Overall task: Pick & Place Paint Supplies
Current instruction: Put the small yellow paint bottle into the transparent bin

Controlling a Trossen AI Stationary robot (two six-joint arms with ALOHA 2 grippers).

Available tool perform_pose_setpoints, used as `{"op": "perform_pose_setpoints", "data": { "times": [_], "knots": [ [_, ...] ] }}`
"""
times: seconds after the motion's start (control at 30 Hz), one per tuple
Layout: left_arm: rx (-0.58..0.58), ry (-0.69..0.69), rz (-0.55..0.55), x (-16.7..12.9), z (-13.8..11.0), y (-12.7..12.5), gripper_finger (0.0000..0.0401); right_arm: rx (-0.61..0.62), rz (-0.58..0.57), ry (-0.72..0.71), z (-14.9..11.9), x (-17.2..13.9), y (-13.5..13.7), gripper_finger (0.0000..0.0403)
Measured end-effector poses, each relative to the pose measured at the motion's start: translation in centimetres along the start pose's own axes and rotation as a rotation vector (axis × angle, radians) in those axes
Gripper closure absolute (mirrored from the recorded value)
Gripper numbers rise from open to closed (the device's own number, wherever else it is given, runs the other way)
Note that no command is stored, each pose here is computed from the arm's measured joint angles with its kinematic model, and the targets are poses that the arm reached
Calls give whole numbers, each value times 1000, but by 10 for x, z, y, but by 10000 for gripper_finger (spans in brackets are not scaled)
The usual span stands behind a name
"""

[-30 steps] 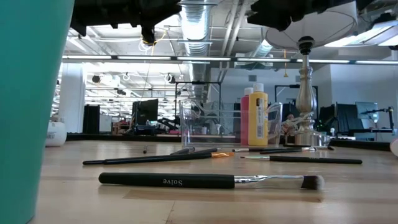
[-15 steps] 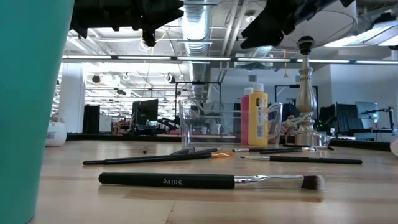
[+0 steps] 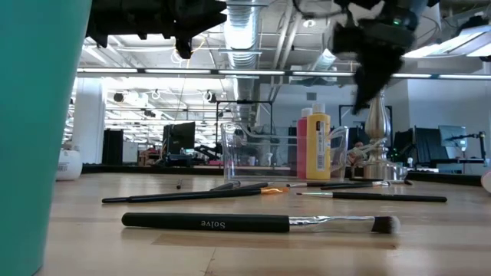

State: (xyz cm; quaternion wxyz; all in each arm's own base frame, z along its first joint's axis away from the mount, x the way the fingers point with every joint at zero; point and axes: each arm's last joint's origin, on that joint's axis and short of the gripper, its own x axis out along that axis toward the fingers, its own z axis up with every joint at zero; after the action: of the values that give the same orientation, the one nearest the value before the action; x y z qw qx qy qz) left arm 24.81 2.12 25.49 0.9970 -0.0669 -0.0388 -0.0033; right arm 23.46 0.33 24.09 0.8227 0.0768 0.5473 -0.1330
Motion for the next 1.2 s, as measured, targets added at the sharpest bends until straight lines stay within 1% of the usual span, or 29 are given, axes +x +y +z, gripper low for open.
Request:
{"op": "perform_pose_setpoints", "data": {
  "times": [0.13,0.27,0.43,0.5,0.57,0.63,0.77,0.83,0.97,1.2],
  "knots": [
    [-7,0,0,0,0,0,399,71,10,204,-19,-4,1,135],
    [-23,0,0,0,0,0,399,70,-2,375,-39,-10,9,136],
    [-25,4,-16,0,-1,-4,399,-62,26,486,-59,-19,31,147],
    [-25,5,-23,0,-1,-5,399,-157,29,511,-67,-23,38,155],
    [-25,5,-23,0,-1,-5,399,-268,51,510,-72,-26,46,163],
    [-25,5,-22,0,-1,-5,399,-353,73,500,-77,-28,52,171],
    [-26,4,-22,0,-1,-5,399,-420,105,464,-82,-30,64,187],
    [-26,4,-22,0,-1,-5,399,-438,130,431,-83,-30,70,196],
    [-29,6,-37,0,-1,-5,399,-393,165,373,-84,-31,81,211],
    [-59,10,-116,-1,0,-8,399,-387,252,268,-82,-32,96,232]
  ]
}}
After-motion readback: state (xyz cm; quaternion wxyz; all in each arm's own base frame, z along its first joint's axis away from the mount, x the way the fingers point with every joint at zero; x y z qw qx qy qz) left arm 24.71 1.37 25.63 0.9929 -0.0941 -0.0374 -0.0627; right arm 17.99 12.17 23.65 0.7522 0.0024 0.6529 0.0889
